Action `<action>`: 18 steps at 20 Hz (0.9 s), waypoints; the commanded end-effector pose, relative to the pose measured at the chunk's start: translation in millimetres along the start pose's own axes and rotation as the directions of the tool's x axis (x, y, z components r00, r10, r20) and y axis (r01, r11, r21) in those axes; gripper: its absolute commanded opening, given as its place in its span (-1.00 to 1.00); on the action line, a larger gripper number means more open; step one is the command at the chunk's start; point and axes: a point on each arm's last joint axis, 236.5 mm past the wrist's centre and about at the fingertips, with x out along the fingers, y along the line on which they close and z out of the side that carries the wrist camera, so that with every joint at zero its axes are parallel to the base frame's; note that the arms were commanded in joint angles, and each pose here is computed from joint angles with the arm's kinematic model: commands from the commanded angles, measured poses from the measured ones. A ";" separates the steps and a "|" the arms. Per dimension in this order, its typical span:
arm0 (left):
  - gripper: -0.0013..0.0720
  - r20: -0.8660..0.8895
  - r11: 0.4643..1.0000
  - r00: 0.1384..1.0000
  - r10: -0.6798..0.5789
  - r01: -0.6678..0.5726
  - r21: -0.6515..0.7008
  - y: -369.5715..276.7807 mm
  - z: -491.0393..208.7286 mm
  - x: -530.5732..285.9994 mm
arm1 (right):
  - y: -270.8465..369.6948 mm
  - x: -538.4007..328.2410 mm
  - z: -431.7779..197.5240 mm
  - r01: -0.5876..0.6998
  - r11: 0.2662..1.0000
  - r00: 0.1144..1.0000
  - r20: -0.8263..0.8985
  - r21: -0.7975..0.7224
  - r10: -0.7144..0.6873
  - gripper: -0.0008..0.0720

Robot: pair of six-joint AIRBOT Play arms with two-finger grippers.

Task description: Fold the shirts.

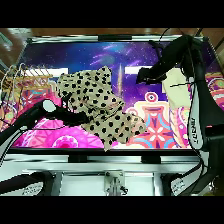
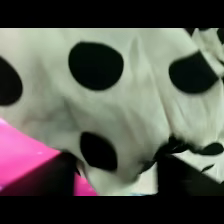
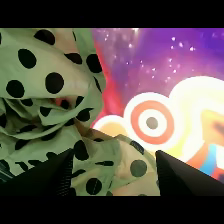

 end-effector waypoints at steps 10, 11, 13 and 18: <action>-0.85 0.155 0.952 0.952 0.262 -0.282 0.122 90.0 17.1 -124.3 | 0.7 49.9 -18.8 -0.069 0.997 0.986 -0.147 0.046 0.075 0.74; -0.85 0.199 0.938 0.929 0.312 -0.334 0.088 107.7 16.8 -151.0 | 2.9 50.7 -17.2 -0.073 0.996 0.987 -0.141 0.044 0.078 0.74; -0.85 0.306 0.922 0.876 0.372 -0.386 -0.016 133.2 15.8 -202.7 | 14.6 55.6 -14.3 -0.081 0.996 0.988 -0.131 0.023 0.084 0.74; -0.85 0.471 0.896 0.762 0.444 -0.389 -0.214 160.8 3.9 -277.9 | 51.5 91.0 -24.5 -0.102 0.994 0.978 -0.186 -0.046 0.092 0.74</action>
